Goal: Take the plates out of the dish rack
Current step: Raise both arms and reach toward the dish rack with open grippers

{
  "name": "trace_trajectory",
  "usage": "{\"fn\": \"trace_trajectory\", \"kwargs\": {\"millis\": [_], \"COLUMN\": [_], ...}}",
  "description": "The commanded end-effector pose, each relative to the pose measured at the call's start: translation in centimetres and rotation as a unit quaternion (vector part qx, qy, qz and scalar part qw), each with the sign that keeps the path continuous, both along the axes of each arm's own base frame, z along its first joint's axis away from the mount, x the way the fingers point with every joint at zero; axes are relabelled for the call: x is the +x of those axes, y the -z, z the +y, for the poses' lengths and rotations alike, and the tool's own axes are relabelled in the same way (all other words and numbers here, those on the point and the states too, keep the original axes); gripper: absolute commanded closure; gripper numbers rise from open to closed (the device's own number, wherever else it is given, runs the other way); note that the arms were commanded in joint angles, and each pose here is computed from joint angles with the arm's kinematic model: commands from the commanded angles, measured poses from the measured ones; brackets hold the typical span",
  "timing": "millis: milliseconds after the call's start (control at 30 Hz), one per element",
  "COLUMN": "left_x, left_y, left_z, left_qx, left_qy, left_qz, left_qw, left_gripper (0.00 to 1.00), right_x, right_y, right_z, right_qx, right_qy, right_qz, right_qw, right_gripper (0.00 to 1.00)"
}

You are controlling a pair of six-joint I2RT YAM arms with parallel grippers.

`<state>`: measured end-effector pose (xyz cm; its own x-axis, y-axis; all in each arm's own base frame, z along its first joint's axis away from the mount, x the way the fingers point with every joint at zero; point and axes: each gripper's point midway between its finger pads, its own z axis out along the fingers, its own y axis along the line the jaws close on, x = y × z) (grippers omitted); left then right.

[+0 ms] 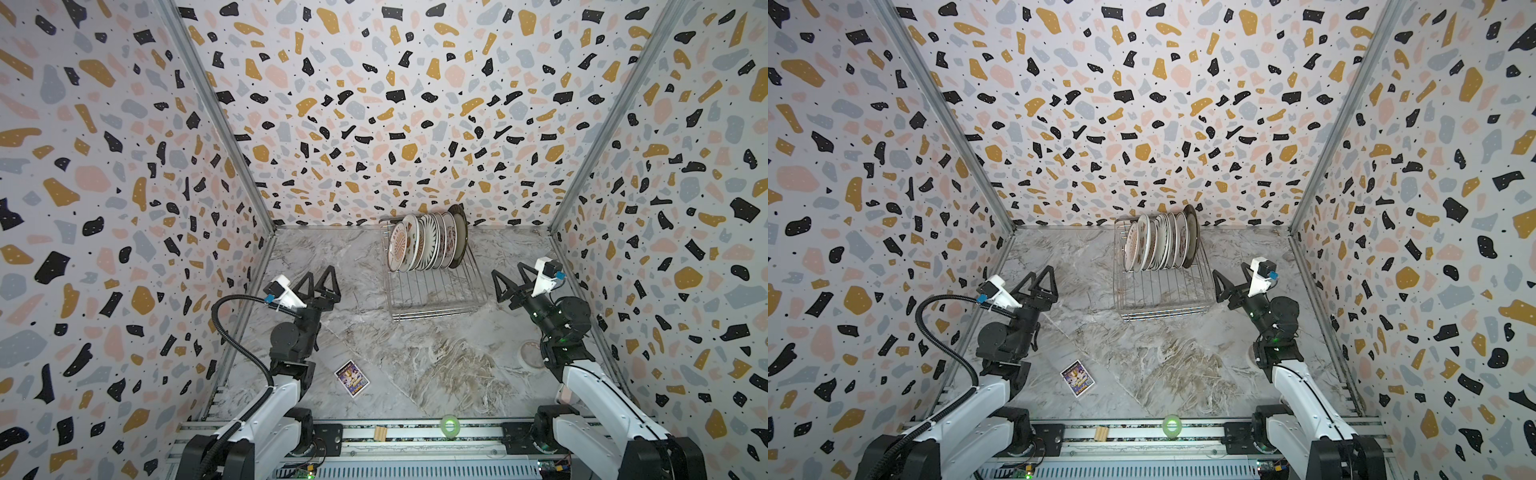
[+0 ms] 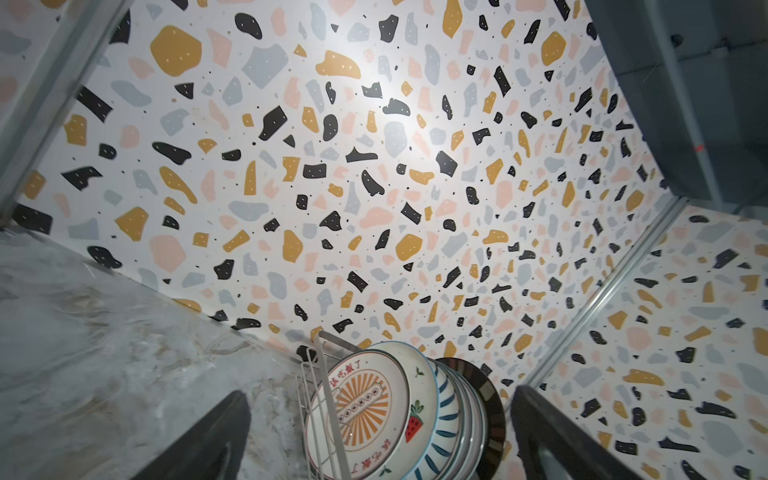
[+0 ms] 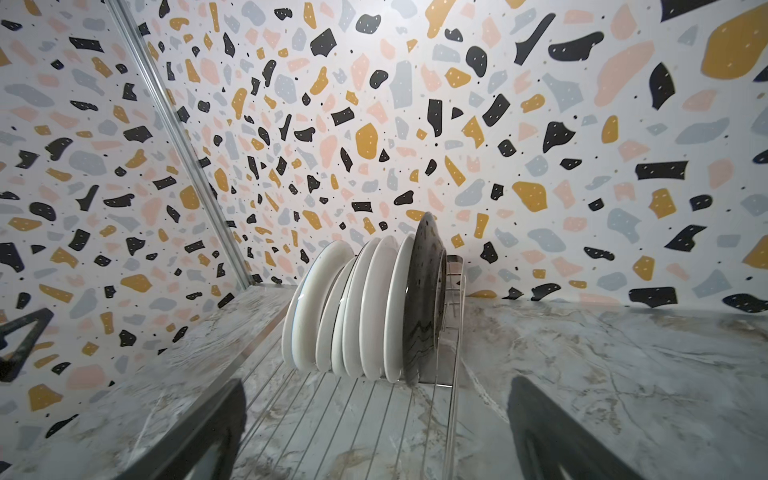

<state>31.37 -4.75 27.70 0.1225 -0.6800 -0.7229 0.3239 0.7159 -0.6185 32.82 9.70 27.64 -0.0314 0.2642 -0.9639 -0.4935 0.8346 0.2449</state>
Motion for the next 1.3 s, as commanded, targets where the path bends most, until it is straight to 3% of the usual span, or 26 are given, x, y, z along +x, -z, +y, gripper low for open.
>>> {"fn": "trace_trajectory", "kwargs": {"millis": [0,100,200,267,367,467,600,833,1000,1100,1267], "left_x": [-2.2,-1.9,-1.7,-1.7,-1.5,-1.6,0.2,0.5,1.3,1.7,2.9], "left_y": [-3.3,-3.9,-4.7,-5.5,-6.9,-6.6,-5.6,-6.3,-5.7,-4.9,-3.6], "left_z": [-0.3,-0.1,-0.7,-1.6,-3.8,-5.7,-8.6,-14.0,-15.8,-16.1,-17.4], "left_qx": [-0.030,-0.065,-0.097,-0.102,-0.075,-0.033,0.048,0.082,0.092,0.085,0.087], "left_qy": [0.025,0.032,0.065,0.095,0.148,0.119,0.067,0.151,0.158,0.154,0.163], "left_qz": [-0.081,-0.079,-0.085,-0.094,-0.108,-0.104,-0.035,-0.042,-0.030,-0.022,0.005], "left_qw": [0.996,0.994,0.990,0.986,0.980,0.987,0.996,0.984,0.983,0.984,0.983], "left_gripper": [0.00,0.00,0.01,0.00,0.00,0.00,0.00,0.00,0.00,0.00,0.00], "right_x": [-1.3,-2.4,-1.8,-1.7,1.5,5.5,8.7,14.5,17.8,18.9,20.5], "right_y": [-3.0,-4.8,-5.1,-5.7,-5.8,-4.6,-4.0,-1.0,0.8,1.3,2.3], "right_z": [1.6,2.5,0.8,0.7,0.3,0.7,2.9,4.4,5.0,5.4,6.1], "right_qx": [0.018,0.048,0.128,0.136,0.133,0.087,0.025,-0.077,-0.131,-0.154,-0.187], "right_qy": [-0.063,-0.104,-0.068,-0.073,-0.042,0.015,0.015,0.110,0.144,0.150,0.170], "right_qz": [-0.048,-0.088,-0.083,-0.100,-0.047,0.021,0.061,0.133,0.178,0.191,0.204], "right_qw": [0.997,0.990,0.986,0.983,0.989,0.996,0.998,0.982,0.965,0.958,0.946], "right_gripper": [0.01,0.01,0.01,0.01,0.01,0.01,0.01,0.02,0.21,0.38,0.47]}}
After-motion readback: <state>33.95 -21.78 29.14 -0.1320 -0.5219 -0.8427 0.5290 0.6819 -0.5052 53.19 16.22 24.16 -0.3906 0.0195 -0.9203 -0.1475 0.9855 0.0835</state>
